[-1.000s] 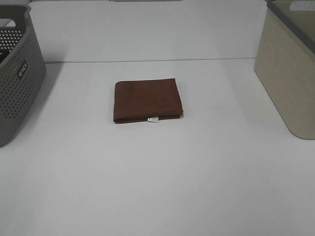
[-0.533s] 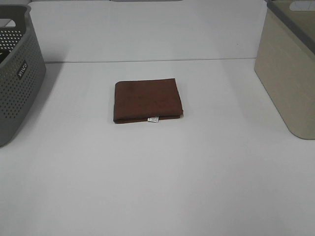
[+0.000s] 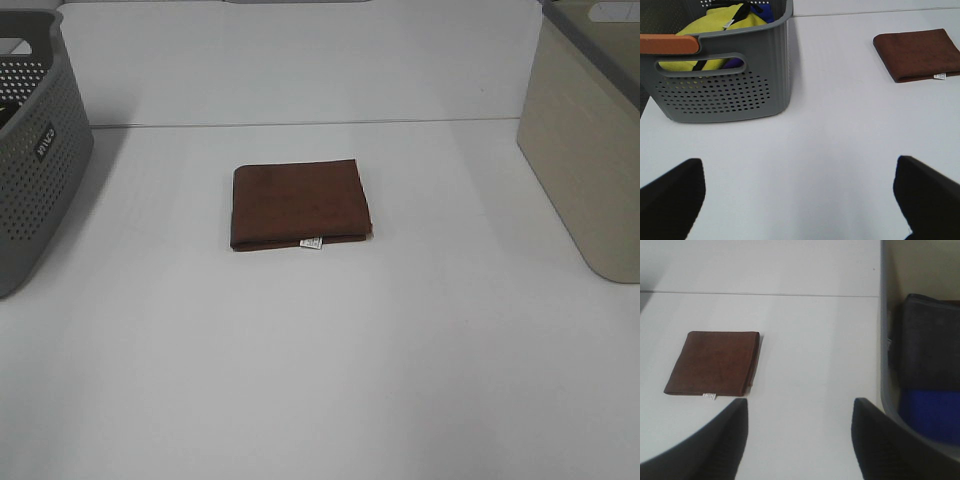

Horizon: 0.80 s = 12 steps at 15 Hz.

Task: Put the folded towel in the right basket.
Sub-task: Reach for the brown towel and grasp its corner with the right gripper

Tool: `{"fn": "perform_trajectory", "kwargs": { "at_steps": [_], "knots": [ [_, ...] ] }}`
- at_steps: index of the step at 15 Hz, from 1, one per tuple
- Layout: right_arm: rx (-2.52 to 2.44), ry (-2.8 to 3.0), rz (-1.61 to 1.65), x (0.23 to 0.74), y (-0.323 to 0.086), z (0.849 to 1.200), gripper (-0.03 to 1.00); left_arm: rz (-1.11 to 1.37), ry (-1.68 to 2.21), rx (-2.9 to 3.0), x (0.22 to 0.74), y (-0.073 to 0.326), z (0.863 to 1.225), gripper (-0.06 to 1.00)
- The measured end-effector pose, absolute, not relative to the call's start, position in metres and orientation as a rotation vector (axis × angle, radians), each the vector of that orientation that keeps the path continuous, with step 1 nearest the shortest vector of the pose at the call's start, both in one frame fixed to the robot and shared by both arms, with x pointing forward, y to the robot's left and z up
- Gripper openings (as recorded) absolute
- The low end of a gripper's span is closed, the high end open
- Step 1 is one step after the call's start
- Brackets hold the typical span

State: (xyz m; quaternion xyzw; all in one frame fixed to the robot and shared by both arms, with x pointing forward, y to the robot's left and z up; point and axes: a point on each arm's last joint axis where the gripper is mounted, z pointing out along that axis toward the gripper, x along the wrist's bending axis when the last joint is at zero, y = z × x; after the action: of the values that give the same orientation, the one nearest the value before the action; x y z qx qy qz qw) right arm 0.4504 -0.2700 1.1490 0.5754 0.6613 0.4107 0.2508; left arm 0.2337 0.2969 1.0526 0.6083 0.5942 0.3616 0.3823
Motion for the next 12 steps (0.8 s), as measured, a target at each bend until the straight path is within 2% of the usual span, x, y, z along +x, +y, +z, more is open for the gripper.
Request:
{"fn": "perform_trajectory", "kwargs": {
  "at_steps": [6, 10, 11, 12],
  "knots": [
    [1.555, 2.055, 1.121, 0.578, -0.24, 1.147, 0.58, 0.923, 1.516, 1.552, 0.234, 0.297, 1.053, 0.97],
    [1.527, 2.321, 1.07, 0.623, -0.174, 1.107, 0.59, 0.923, 1.516, 1.552, 0.234, 0.297, 1.053, 0.97],
    [1.585, 2.429, 1.008, 0.636, -0.153, 1.076, 0.6, 0.923, 1.516, 1.552, 0.234, 0.297, 1.053, 0.97],
    [1.602, 2.447, 0.992, 0.64, -0.15, 1.068, 0.61, 0.923, 1.516, 1.552, 0.234, 0.297, 1.053, 0.97]
  ]
}}
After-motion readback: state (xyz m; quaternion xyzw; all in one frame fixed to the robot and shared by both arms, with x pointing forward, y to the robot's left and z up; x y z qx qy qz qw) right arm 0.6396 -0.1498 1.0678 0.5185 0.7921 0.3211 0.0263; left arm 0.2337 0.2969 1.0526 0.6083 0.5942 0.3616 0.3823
